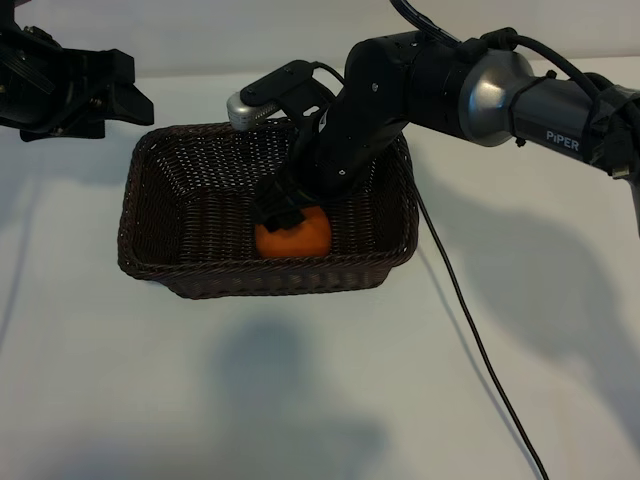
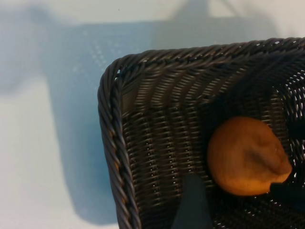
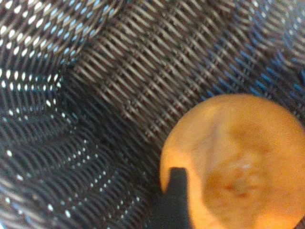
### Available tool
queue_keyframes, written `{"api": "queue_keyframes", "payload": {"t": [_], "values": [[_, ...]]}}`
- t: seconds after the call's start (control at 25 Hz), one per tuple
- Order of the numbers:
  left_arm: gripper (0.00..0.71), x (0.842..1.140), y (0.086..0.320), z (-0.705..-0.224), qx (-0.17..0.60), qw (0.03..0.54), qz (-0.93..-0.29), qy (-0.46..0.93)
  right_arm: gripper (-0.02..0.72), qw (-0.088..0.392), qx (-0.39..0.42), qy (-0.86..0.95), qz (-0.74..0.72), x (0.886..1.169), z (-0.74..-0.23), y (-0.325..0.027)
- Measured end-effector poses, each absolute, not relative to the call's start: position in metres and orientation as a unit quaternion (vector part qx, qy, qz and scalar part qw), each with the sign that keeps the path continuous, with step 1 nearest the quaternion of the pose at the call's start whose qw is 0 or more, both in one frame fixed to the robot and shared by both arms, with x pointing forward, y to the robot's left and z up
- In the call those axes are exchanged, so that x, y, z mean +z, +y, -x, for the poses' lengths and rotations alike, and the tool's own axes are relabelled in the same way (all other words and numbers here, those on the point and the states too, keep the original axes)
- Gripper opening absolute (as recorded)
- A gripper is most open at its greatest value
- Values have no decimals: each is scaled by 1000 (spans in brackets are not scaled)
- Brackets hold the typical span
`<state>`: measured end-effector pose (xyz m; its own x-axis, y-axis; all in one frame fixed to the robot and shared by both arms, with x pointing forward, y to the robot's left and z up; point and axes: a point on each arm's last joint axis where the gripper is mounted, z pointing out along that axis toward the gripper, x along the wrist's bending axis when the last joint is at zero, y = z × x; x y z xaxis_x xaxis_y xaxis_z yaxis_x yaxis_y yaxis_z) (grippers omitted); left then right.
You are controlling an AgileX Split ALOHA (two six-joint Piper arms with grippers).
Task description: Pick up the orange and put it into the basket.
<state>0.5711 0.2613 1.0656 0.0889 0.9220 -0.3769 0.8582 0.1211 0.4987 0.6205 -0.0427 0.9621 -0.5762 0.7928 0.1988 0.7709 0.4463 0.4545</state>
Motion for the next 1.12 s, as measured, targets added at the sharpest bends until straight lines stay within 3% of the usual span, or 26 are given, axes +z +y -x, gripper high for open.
{"api": "queue_keyframes", "payload": {"t": [0.2, 0.36, 0.64, 1.12], "values": [[590, 1066, 261, -571, 49, 328, -661, 673, 680, 21, 261, 851, -456, 977, -616, -45], [590, 1066, 261, -571, 49, 328, -661, 673, 627, 38, 289, 843, -452, 1011, -610, -49], [590, 1066, 261, -571, 49, 328, -661, 673, 606, 66, 325, 816, -474, 1066, -600, -72], [590, 1066, 260, -571, 41, 336, -655, 675, 603, 46, 298, 827, -474, 1115, -592, -89]]}}
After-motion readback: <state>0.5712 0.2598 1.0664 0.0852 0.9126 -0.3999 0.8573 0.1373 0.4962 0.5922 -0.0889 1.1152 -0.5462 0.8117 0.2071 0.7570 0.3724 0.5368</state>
